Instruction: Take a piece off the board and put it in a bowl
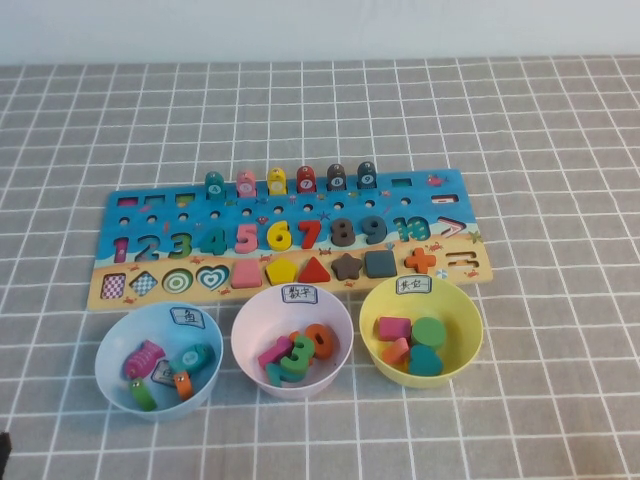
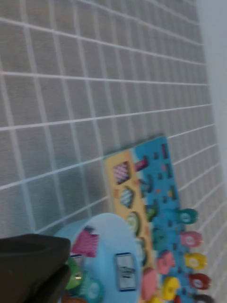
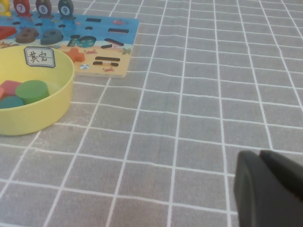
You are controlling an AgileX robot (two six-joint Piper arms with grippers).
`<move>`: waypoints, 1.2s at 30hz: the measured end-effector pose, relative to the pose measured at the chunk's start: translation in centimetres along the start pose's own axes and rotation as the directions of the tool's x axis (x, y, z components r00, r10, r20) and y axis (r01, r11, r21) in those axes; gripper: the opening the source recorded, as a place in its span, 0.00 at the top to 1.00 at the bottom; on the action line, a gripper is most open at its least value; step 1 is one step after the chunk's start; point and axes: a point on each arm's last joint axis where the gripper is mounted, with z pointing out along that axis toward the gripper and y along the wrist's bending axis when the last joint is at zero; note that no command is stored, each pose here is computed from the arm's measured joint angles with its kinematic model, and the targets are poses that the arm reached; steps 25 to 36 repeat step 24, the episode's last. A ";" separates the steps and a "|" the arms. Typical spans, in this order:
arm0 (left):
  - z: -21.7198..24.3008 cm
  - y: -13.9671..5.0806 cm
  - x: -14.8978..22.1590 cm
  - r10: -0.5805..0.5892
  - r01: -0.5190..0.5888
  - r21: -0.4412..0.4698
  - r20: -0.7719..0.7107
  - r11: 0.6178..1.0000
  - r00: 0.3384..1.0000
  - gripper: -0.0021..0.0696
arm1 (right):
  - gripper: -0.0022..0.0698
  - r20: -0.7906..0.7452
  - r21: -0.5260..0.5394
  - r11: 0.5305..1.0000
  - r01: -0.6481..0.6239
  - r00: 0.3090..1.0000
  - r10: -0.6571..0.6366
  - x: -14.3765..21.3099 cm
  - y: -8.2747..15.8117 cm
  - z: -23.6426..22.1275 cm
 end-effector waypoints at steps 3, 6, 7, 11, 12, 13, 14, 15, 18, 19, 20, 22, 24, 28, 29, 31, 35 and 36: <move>0.0 0.0 0.6 -0.017 0.017 -0.002 -0.069 1.000 0.997 0.97 | 0.99 0.000 0.000 1.000 0.000 1.000 0.000 0.0 0.0 0.0; 0.0 0.0 0.8 -0.023 0.022 -0.004 -0.084 1.000 0.996 0.97 | 0.99 0.000 0.000 1.000 0.000 1.000 0.000 0.0 0.0 0.0; 0.0 0.0 0.8 -0.020 0.020 -0.004 -0.084 1.000 0.996 0.97 | 0.99 0.000 0.000 1.000 0.000 1.000 0.000 0.0 0.0 0.0; 0.0 0.0 0.8 -0.019 0.019 -0.005 -0.084 1.000 0.996 0.97 | 0.99 0.001 0.000 1.000 0.000 1.000 0.000 0.0 0.0 0.0; 0.0 0.0 0.8 -0.019 0.019 -0.005 -0.084 1.000 0.996 0.97 | 0.99 0.001 0.000 1.000 0.000 1.000 0.000 0.0 0.0 0.0; 0.0 0.0 0.8 -0.019 0.019 -0.005 -0.084 1.000 0.996 0.97 | 0.99 0.001 0.000 1.000 0.000 1.000 0.000 0.0 0.0 0.0; 0.0 0.0 0.8 -0.019 0.019 -0.005 -0.084 1.000 0.996 0.97 | 0.99 0.001 0.000 1.000 0.000 1.000 0.000 0.0 0.0 0.0; 0.0 0.0 0.8 -0.019 0.019 -0.005 -0.085 1.000 0.996 0.97 | 0.99 0.001 0.000 1.000 0.000 1.000 0.000 0.0 0.0 0.0; 0.0 0.0 0.8 -0.019 0.019 -0.005 -0.085 1.000 0.996 0.97 | 0.99 0.001 0.000 1.000 0.000 1.000 0.000 0.0 0.0 0.0; 0.0 0.0 0.8 -0.019 0.018 -0.005 -0.085 1.000 0.996 0.97 | 0.99 0.001 0.000 1.000 0.000 1.000 0.000 0.0 0.0 0.0; 0.0 0.1 0.8 -0.020 0.019 -0.010 -0.086 1.000 0.996 0.98 | 0.99 0.001 0.000 1.000 0.000 1.000 0.000 0.0 0.0 0.0; 0.0 0.1 0.8 -0.022 0.020 -0.021 -0.086 1.000 0.996 0.97 | 0.99 0.001 0.000 1.000 0.000 1.000 0.000 0.0 0.0 0.0; 0.0 0.2 0.8 -0.027 0.024 -0.037 -0.087 0.999 0.996 0.98 | 0.99 0.001 0.000 1.000 0.000 1.000 0.000 0.0 0.0 0.0; 0.0 0.2 0.8 -0.027 0.024 -0.037 -0.087 0.999 0.996 0.98 | 0.99 0.001 0.000 1.000 0.000 1.000 0.000 0.0 0.0 0.0; 0.0 0.2 0.8 -0.027 0.024 -0.037 -0.087 0.999 0.996 0.98 | 0.99 0.001 0.000 1.000 0.000 1.000 0.000 0.0 0.0 0.0; 0.0 0.2 0.8 -0.027 0.024 -0.037 -0.087 0.999 0.996 0.98 | 0.99 0.001 0.000 1.000 0.000 1.000 0.000 0.0 0.0 0.0; 0.0 0.2 0.8 -0.027 0.024 -0.037 -0.087 0.999 0.996 0.98 | 0.99 0.001 0.000 1.000 0.000 1.000 0.000 0.0 0.0 0.0; 0.0 0.2 0.8 -0.027 0.024 -0.037 -0.087 0.999 0.996 0.98 | 0.99 0.001 0.000 1.000 0.000 1.000 0.000 0.0 0.0 0.0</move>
